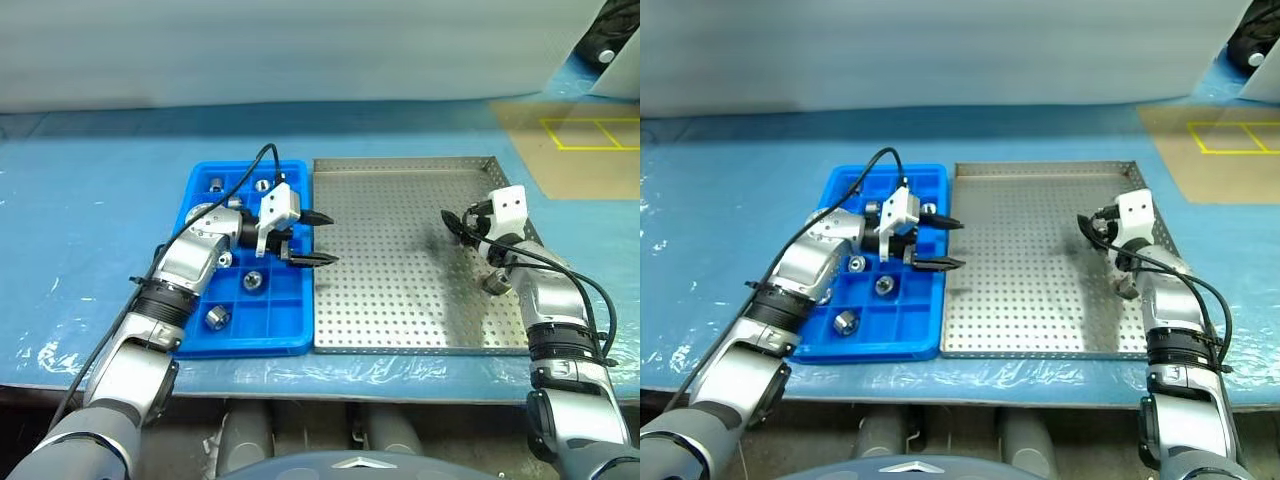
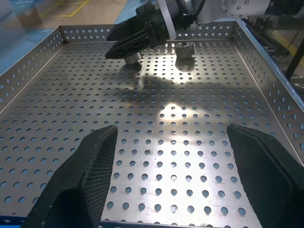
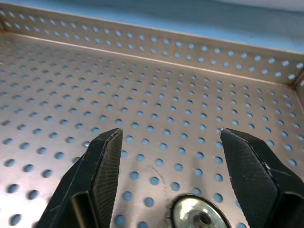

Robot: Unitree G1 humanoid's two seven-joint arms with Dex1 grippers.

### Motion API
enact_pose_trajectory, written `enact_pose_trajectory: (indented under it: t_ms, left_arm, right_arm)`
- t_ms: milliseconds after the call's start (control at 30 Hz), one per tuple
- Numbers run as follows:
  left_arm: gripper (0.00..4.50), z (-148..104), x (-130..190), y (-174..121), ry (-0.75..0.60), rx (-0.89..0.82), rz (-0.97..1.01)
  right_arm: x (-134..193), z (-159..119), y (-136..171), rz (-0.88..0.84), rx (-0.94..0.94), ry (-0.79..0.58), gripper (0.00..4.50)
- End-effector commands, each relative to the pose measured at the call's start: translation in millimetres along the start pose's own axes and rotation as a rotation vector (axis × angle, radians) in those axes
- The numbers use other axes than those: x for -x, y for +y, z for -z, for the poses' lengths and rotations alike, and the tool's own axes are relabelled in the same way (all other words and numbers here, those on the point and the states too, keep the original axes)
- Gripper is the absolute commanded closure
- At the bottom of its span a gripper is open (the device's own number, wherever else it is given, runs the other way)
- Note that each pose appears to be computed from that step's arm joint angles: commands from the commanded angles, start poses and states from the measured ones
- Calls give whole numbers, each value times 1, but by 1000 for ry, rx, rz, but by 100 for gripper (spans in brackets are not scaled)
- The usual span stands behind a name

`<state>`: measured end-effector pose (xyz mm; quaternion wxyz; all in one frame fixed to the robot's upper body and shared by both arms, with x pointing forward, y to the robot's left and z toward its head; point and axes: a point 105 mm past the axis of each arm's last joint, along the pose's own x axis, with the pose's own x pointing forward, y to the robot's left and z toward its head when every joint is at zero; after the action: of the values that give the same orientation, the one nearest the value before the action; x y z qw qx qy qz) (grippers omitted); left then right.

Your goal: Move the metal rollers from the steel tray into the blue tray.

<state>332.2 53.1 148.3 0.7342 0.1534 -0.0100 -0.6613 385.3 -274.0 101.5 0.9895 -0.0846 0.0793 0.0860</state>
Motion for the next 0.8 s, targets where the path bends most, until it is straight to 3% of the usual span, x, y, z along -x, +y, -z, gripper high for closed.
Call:
enact_pose_trajectory:
  t_ms: [33, 367, 467, 533, 600, 700, 800]
  left_arm:
    - [63, -9, 5, -1, -16, -32, -17]
    - [63, -7, 7, -8, -1, -28, 0]
    - [63, -7, 8, -7, 6, -30, -3]
    - [63, -8, 7, -8, 5, -30, 0]
    - [63, -8, 7, -8, 5, -30, 1]
    - [63, -8, 8, -8, 9, -31, 1]
    - [63, -9, 12, -7, 13, -28, 1]
  right_arm:
    - [1, -7, -9, 17, 51, -22, 115]
    - [-1, 4, 9, -66, 68, -1, 115]
    - [-1, 1, 12, -75, 82, -24, 167]
    - [-2, 1, 11, -58, 78, -23, 229]
    - [-2, 0, 12, -66, 56, -32, 229]
    - [0, 2, 16, -81, 73, -25, 278]
    - [-1, -1, 21, -93, 93, -31, 279]
